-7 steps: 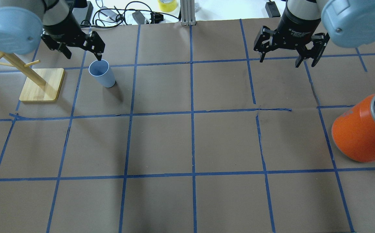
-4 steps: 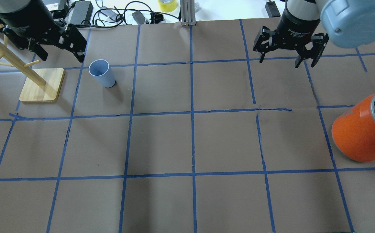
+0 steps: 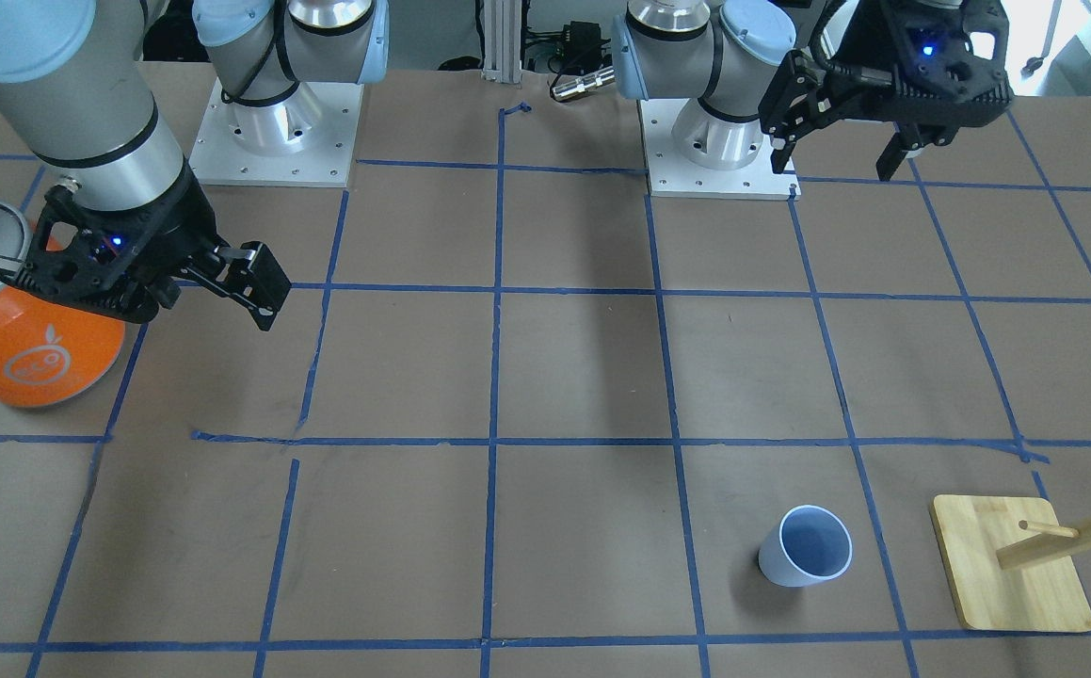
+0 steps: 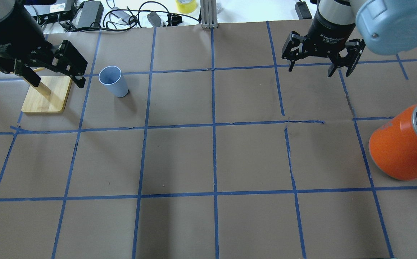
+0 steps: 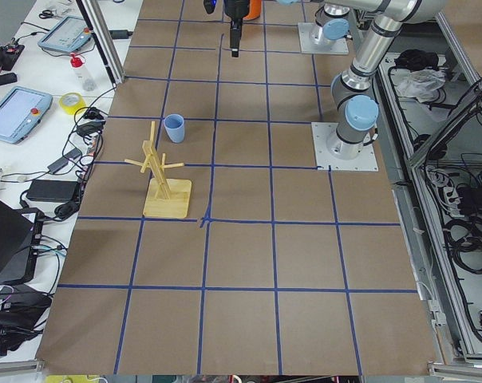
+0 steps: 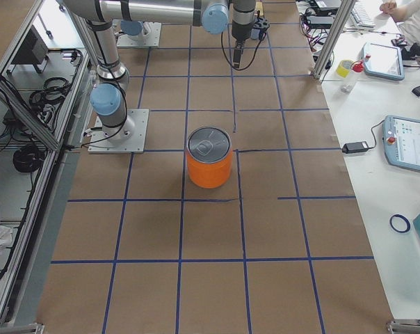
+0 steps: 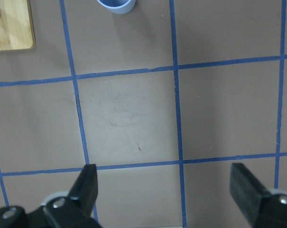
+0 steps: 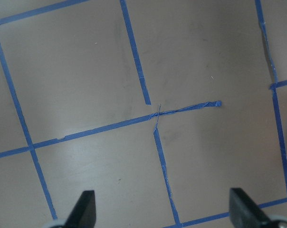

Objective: Flip cup

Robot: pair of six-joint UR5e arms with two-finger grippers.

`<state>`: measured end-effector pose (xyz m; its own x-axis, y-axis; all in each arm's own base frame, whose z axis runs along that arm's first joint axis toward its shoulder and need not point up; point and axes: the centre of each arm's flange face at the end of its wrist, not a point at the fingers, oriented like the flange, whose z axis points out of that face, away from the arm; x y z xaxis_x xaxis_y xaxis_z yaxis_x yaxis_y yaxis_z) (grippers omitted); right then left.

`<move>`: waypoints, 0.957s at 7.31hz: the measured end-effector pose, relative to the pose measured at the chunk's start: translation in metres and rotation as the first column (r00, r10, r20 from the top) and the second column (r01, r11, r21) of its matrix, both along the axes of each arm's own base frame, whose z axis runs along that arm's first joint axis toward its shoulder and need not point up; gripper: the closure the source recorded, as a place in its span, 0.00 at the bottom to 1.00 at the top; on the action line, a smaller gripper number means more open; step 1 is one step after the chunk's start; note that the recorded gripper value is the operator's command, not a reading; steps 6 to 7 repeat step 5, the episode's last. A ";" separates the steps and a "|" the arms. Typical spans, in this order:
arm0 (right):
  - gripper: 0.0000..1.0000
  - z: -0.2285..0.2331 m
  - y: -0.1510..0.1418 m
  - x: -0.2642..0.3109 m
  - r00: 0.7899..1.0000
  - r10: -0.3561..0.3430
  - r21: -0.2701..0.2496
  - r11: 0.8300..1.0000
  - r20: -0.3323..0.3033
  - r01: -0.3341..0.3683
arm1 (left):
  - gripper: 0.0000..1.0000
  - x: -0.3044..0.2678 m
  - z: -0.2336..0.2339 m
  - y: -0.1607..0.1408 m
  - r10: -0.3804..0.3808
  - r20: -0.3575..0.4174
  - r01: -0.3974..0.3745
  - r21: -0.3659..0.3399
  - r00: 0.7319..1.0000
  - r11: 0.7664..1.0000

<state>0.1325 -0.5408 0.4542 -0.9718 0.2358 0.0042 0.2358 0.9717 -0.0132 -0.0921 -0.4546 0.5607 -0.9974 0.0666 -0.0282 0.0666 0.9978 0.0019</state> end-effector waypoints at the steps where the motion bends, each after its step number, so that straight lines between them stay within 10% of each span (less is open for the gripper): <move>1: 0.00 -0.002 0.001 0.000 1.000 0.000 0.005 1.000 0.000 0.000 | 0.00 0.000 -0.001 0.004 0.000 0.000 0.000 0.008 1.000 1.000; 7: 0.00 -0.005 0.002 0.000 1.000 0.001 0.008 1.000 0.000 -0.001 | 0.00 0.003 -0.014 -0.022 0.001 0.008 0.000 -0.083 1.000 0.997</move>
